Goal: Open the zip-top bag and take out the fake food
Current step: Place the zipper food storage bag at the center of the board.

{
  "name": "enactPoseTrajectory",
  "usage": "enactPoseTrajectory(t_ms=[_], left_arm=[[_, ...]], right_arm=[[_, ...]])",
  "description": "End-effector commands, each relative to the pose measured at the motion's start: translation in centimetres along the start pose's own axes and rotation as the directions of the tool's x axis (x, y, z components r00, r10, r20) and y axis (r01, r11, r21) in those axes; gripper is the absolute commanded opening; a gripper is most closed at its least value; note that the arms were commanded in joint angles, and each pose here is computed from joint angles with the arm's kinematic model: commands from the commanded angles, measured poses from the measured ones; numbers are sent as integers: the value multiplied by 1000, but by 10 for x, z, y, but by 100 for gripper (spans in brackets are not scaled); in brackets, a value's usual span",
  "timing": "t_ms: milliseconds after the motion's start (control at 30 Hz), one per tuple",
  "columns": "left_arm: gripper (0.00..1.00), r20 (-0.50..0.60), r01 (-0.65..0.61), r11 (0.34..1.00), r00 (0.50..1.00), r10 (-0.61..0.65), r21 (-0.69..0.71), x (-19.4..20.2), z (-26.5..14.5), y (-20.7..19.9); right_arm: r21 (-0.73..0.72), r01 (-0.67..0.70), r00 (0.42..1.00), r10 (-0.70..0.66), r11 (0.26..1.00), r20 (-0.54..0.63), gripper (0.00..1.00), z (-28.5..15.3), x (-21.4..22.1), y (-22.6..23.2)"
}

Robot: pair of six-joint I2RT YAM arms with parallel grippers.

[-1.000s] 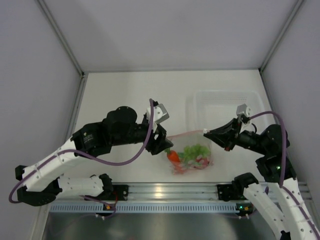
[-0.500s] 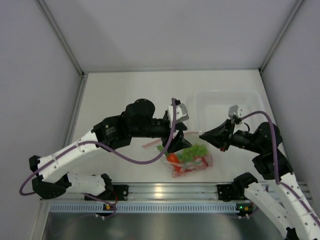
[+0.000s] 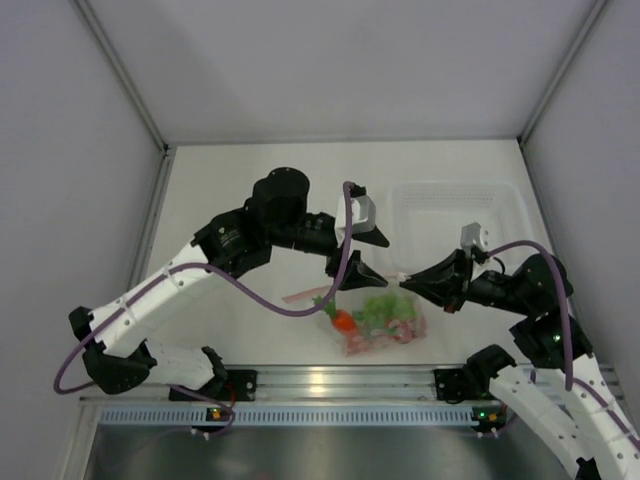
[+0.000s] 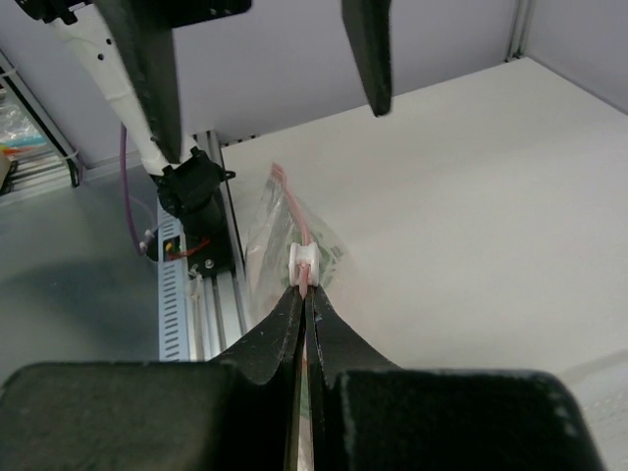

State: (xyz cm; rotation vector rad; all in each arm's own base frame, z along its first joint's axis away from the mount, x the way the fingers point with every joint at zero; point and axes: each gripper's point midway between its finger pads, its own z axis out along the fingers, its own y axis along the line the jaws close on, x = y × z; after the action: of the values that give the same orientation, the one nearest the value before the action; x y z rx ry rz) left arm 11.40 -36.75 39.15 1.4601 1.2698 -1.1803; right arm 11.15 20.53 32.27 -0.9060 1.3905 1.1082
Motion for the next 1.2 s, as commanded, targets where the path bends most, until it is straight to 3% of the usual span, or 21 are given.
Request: enactPoseTrajectory(t_ms=[0, 267, 467, 833, 1000, 1167], left_arm=[[77, 50, -40, 995, 998, 35, 92, -12, 8, -1], [76, 42, -8, 983, 999, 0, 181, -1, 23, -4], [65, 34, 12, 977, 999, -20, 214, 4, 30, -5], [62, 1, 60, 968, 998, -62, 245, 18, 42, -1], [46, 1, 60, 966, 998, -62, 251, 18, 44, -1], [38, 5, 56, 964, 998, -59, 261, 17, 43, -2]], right_arm=[[-37, 61, 998, -60, 997, 36, 0, -1, -8, 9], [-38, 66, 997, -64, 997, 40, 0, -1, -7, 9], [-45, 64, 997, -62, 997, 39, 0, 0, -7, 9], [-50, 69, 997, -67, 996, 43, 0, -1, -7, 11], [-50, 70, 997, -68, 996, 41, 0, 0, -7, 10], [-54, 63, 998, -61, 997, 35, 0, 1, -4, 10]])
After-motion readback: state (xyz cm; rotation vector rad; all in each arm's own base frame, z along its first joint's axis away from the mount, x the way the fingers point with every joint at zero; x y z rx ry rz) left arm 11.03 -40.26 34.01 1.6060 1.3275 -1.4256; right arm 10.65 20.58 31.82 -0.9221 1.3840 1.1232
